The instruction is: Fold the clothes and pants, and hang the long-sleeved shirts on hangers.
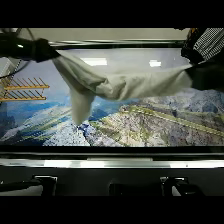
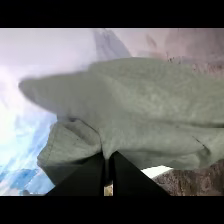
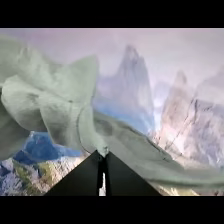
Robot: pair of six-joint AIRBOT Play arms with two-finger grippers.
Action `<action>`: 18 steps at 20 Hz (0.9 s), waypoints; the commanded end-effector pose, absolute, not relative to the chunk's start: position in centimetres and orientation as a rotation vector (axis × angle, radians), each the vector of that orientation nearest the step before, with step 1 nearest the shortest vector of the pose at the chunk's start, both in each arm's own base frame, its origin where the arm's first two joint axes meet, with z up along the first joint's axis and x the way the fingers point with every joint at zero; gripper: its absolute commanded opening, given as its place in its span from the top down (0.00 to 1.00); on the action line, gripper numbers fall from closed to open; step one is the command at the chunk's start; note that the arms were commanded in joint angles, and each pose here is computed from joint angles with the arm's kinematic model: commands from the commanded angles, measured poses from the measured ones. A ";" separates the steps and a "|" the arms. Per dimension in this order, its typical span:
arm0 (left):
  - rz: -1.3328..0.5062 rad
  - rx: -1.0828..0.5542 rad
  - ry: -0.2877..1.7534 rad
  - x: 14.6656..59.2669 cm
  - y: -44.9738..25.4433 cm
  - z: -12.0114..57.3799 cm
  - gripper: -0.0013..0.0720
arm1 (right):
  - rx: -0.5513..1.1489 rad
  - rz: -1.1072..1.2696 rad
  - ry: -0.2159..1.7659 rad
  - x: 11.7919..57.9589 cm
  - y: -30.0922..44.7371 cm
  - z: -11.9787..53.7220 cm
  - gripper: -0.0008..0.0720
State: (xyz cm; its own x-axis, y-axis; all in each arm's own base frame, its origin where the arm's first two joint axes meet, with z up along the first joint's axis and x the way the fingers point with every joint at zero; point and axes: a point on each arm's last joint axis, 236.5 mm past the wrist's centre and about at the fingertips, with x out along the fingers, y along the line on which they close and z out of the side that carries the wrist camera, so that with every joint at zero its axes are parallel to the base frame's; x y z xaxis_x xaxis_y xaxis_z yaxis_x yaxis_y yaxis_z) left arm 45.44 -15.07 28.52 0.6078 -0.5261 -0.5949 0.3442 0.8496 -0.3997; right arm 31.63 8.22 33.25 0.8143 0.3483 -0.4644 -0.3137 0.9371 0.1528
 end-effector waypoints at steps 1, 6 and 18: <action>-0.435 -0.316 0.591 39.4 -13.1 37.1 0.95 | 0.058 0.312 0.326 25.9 7.3 39.8 0.95; -0.369 -0.399 0.469 34.1 -11.3 42.3 0.95 | 0.154 0.231 0.227 23.4 5.7 42.5 0.95; -0.200 -0.433 1.157 48.9 -12.1 10.3 0.95 | 0.359 0.149 1.037 47.6 6.8 11.8 0.94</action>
